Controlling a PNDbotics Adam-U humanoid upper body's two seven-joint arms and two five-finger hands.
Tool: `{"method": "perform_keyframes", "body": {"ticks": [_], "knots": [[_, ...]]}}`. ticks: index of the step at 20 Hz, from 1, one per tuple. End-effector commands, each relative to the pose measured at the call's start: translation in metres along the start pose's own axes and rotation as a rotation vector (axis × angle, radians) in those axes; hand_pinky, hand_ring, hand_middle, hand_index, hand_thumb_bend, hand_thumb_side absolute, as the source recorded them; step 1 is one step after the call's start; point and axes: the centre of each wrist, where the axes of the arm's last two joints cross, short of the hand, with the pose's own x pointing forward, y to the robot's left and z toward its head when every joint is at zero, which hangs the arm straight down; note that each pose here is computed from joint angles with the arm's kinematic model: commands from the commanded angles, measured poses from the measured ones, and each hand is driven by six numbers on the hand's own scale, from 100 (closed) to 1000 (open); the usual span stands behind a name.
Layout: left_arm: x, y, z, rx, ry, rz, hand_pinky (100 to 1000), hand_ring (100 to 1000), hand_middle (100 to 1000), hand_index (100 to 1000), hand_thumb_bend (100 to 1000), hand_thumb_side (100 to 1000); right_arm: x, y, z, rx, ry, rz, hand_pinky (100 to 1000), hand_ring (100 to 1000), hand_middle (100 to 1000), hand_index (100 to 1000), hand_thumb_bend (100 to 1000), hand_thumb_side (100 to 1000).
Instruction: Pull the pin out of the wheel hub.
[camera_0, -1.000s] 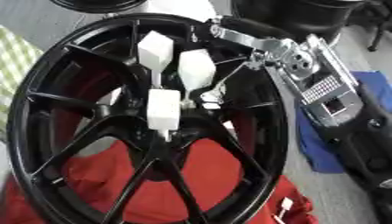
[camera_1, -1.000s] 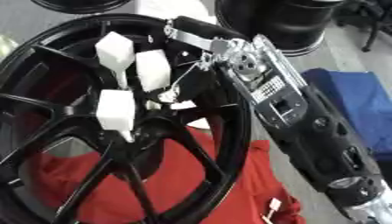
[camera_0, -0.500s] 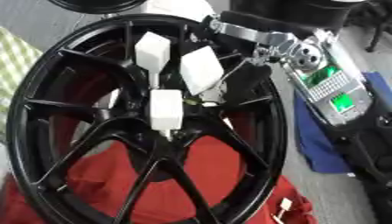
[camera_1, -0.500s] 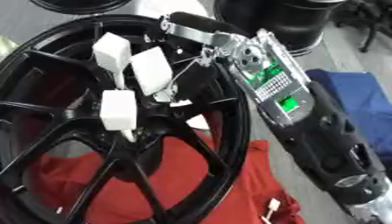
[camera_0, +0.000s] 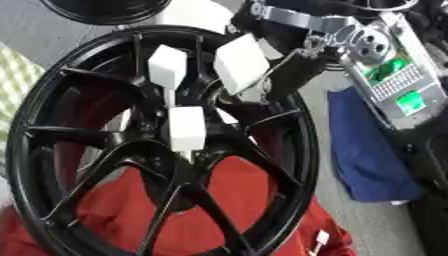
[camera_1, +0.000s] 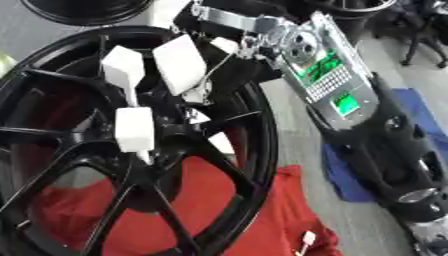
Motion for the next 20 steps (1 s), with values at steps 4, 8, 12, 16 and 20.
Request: {"method": "perform_keyframes", "body": {"ticks": [4, 8, 12, 16, 20], "knots": [[0.002, 0.01, -0.001, 0.022, -0.011, -0.026, 581, 511, 489, 678, 116, 967, -0.007, -0.043, 0.035, -0.116, 0.056, 0.007, 530, 543, 267, 481, 418, 100], [-0.001, 0.016, 0.0, 0.042, -0.002, -0.037, 581, 511, 489, 678, 115, 967, -0.023, -0.063, 0.065, -0.209, 0.126, -0.004, 527, 543, 270, 481, 418, 100], [-0.003, 0.022, 0.001, 0.061, 0.002, -0.047, 580, 511, 489, 678, 113, 967, -0.048, -0.077, 0.103, -0.3, 0.248, -0.036, 515, 542, 271, 481, 418, 100], [-0.002, 0.029, 0.0, 0.09, 0.0, -0.049, 580, 511, 489, 678, 110, 966, -0.079, -0.089, 0.144, -0.394, 0.411, -0.092, 521, 543, 276, 484, 417, 100], [0.0, 0.036, -0.001, 0.138, -0.008, -0.043, 579, 510, 488, 677, 107, 962, -0.11, -0.083, 0.173, -0.476, 0.576, -0.158, 567, 563, 325, 512, 430, 100]]}}
